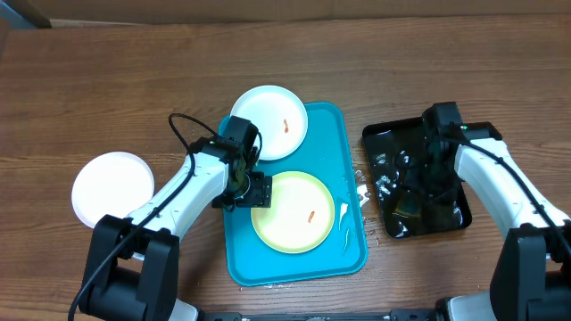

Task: Clean dirty plates on tray and stack at the side
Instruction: 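Grasp the sponge in the black tray with the right gripper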

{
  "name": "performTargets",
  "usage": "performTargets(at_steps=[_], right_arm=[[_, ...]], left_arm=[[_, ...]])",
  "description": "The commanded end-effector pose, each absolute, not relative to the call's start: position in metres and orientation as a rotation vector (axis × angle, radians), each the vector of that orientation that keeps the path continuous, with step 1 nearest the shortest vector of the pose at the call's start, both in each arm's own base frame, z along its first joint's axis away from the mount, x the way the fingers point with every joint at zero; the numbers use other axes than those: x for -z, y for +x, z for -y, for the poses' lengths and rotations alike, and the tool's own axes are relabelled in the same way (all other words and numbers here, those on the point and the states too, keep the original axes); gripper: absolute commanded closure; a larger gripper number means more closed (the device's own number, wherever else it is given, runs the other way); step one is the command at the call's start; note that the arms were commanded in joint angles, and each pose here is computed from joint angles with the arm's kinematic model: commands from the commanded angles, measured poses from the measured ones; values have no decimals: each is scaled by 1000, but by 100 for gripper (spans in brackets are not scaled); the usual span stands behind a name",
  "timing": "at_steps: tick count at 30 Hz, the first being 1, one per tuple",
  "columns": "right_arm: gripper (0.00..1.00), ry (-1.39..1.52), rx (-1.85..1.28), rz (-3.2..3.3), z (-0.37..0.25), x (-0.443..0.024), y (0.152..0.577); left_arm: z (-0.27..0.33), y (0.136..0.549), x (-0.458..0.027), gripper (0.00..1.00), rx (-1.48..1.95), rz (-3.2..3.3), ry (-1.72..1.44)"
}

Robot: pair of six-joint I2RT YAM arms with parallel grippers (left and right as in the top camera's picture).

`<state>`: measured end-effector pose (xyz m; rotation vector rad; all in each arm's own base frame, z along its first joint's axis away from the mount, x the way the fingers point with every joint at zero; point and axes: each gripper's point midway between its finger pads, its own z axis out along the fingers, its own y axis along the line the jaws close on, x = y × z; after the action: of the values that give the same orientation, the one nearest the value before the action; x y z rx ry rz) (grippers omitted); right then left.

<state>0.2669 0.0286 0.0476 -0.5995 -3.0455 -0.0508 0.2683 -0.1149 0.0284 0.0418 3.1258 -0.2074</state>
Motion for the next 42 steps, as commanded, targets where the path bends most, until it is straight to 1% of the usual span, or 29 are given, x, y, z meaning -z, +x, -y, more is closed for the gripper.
performTargets(at_steps=[1,3,4,5,6,7,8,9,14,15,16,17,18,19,21,24,26,27,30,33,34,35,37,39,42], right_arm=[[49,-647,63,2982,-34,-27,245],[55,-646,89,3008,-36,-12,244],[67,-649,100,3029,-36,-5,246],[73,-650,107,3043,-36,0,246],[76,-652,112,3052,-36,4,246],[81,-653,116,3063,-36,8,247],[90,-655,121,3073,-36,10,248],[96,-657,121,3082,-36,11,250],[96,-677,133,3126,-33,-13,275],[95,-675,136,3136,-34,-22,281],[85,-673,138,3141,-34,-30,286],[69,-674,131,3142,-34,-37,289],[59,-675,113,3142,-32,-44,291],[55,-675,76,3137,-29,-54,292],[53,-677,26,3131,-24,-60,291],[53,-676,14,3115,-24,-54,285],[56,-677,12,3112,-23,-44,281],[57,-681,12,3111,-23,-37,279],[62,-708,19,3116,-22,-15,272],[75,-771,24,3101,-22,3,262],[79,-772,28,3104,-22,7,260],[86,-772,29,3106,-22,9,260],[95,-773,31,3108,-22,9,260],[96,-775,35,3115,-22,7,262],[96,-773,35,3115,-22,4,264]], left_arm=[[118,272,-29,20,223,-3117,39],[119,274,-29,19,226,-3110,40],[119,275,-30,19,229,-3106,39],[120,275,-29,20,230,-3103,40],[120,276,-30,20,230,-3103,40],[120,276,-29,19,230,-3103,40],[120,275,-30,19,230,-3103,40],[120,275,-30,20,230,-3104,40],[119,275,-29,18,229,-3107,39],[119,275,-29,17,228,-3106,39],[119,275,-29,16,229,-3106,39],[119,275,-29,15,229,-3106,39],[119,275,-29,15,229,-3107,39],[119,275,-29,15,229,-3107,39],[119,275,-29,15,229,-3106,39],[119,275,-29,16,229,-3106,41],[120,276,-29,23,231,-3100,62],[120,277,-29,26,232,-3094,81],[121,279,-29,27,237,-3079,117],[120,277,-27,27,234,-3084,117],[120,276,-26,28,233,-3087,117],[120,275,-24,29,232,-3090,117],[119,273,-22,32,231,-3091,123],[119,272,-18,34,232,-3088,136],[118,270,-11,42,233,-3083,144]])
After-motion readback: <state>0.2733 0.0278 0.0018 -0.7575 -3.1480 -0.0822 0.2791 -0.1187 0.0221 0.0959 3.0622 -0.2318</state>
